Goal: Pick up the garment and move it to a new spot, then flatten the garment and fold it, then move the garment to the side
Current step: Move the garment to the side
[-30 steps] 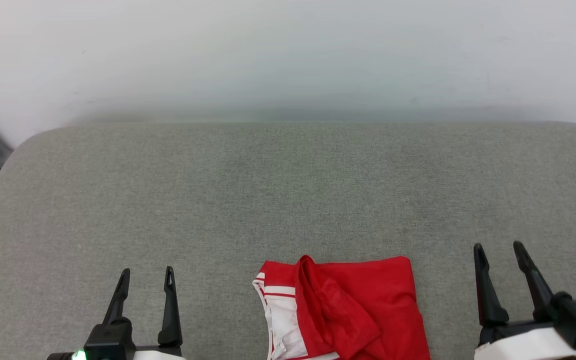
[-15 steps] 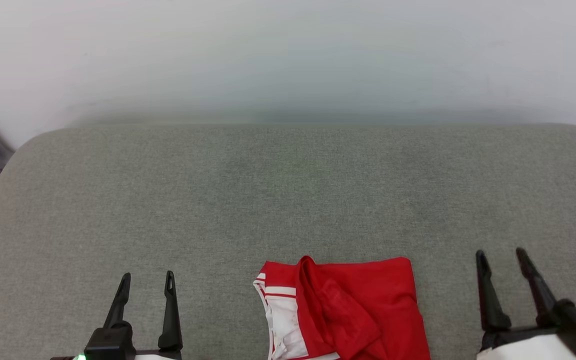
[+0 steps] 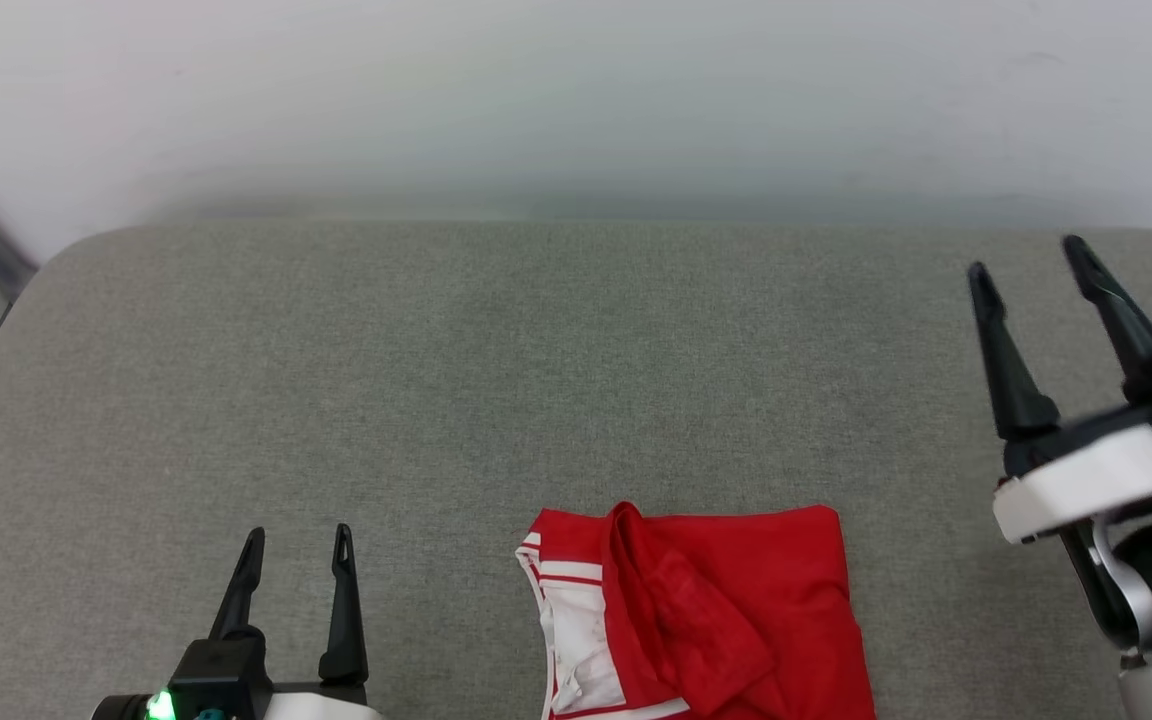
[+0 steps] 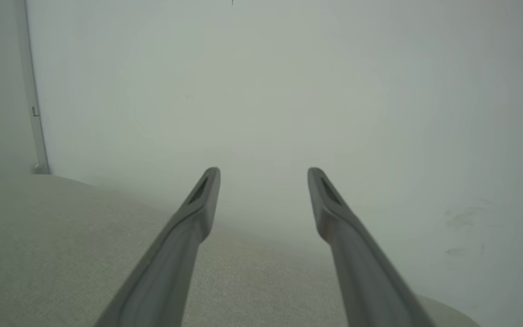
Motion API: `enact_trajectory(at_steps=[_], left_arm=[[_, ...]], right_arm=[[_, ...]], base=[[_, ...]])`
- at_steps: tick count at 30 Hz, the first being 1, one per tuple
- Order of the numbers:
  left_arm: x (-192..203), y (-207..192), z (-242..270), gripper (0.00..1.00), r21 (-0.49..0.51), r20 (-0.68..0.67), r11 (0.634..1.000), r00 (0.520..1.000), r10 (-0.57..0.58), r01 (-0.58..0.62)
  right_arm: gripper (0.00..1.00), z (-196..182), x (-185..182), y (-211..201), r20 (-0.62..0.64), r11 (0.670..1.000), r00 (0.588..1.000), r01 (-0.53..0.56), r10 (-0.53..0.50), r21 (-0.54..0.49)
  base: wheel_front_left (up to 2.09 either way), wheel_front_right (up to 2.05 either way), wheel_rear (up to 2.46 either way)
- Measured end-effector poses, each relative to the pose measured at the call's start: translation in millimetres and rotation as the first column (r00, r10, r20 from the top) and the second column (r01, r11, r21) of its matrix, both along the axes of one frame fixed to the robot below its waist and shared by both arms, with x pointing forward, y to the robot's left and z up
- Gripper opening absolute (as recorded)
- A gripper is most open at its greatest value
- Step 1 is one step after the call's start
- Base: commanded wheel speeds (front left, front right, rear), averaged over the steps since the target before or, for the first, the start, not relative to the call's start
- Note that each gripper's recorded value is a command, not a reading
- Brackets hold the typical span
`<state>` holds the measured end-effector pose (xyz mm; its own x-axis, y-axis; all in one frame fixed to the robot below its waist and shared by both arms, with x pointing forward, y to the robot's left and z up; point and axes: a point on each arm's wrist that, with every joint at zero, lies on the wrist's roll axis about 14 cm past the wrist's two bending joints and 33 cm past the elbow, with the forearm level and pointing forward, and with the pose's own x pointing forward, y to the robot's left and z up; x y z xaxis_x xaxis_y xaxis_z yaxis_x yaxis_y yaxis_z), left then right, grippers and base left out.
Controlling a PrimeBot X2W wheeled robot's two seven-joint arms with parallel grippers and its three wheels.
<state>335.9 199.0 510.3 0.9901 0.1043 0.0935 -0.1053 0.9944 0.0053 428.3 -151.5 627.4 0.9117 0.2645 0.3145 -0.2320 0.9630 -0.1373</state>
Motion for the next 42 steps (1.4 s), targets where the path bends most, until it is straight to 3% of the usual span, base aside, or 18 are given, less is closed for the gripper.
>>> enact_trajectory(at_steps=[3,7,8,10,14,17,22,29,34,40,41,42], left_arm=[[3,0,-2,1.0,0.0,-0.006,1.0,1.0,-0.002,0.002],[8,-1,-5,1.0,-0.001,-0.015,1.0,1.0,-0.004,0.004],[10,-1,-5,1.0,-0.001,-0.016,1.0,1.0,-0.005,0.005],[13,-1,-5,1.0,-0.001,-0.017,1.0,1.0,-0.007,0.007],[19,-2,-8,1.0,-0.002,-0.025,1.0,1.0,-0.012,0.012],[25,-3,-9,1.0,-0.007,-0.026,1.0,1.0,-0.015,0.015],[33,-3,-13,1.0,-0.008,-0.039,1.0,0.999,-0.014,0.014],[43,0,-24,1.0,-0.011,-0.068,1.0,0.998,-0.006,0.006],[50,3,-30,1.0,-0.011,-0.083,1.0,0.997,0.006,-0.007],[52,9,-35,1.0,-0.01,-0.099,1.0,0.995,0.025,-0.027],[51,9,-36,1.0,-0.01,-0.102,0.999,0.994,0.03,-0.031],[51,10,-36,1.0,-0.009,-0.103,0.999,0.994,0.031,-0.032]], right_arm=[[1.0,-25,13,16,-0.208,0.995,0.976,-0.078,0.063,-0.063],[1.0,-59,17,24,-0.473,0.978,0.874,-0.178,0.109,-0.105],[1.0,-73,15,24,-0.552,0.973,0.826,-0.202,0.109,-0.11],[1.0,-107,3,24,-0.712,0.961,0.692,-0.26,0.116,-0.096],[1.0,-146,-21,24,-0.885,0.945,0.44,-0.326,0.149,-0.002],[1.0,-165,-34,25,-0.94,0.937,0.293,-0.344,0.175,0.067],[1.0,-198,-54,35,-0.974,0.917,0.103,-0.369,0.201,0.15],[1.0,-237,-67,57,-0.968,0.898,-0.061,-0.361,0.245,0.25],[1.0,-259,-71,72,-0.956,0.883,-0.133,-0.367,0.26,0.291],[1.0,-272,-74,87,-0.95,0.862,-0.17,-0.402,0.262,0.31],[0.62,-273,-74,88,-0.951,0.859,-0.168,-0.408,0.261,0.308],[0.01,-274,-73,89,-0.951,0.858,-0.163,-0.411,0.262,0.307]], base=[[0.0,0.0,0.0],[0.0,0.0,0.0],[0.0,0.0,0.0],[0.0,0.0,0.0],[0.0,0.0,0.0],[0.0,0.0,0.0],[0.0,0.0,0.0],[0.0,0.0,0.0],[0.0,0.0,0.0],[0.0,0.0,0.0],[0.0,0.0,0.0],[0.0,0.0,0.0]])
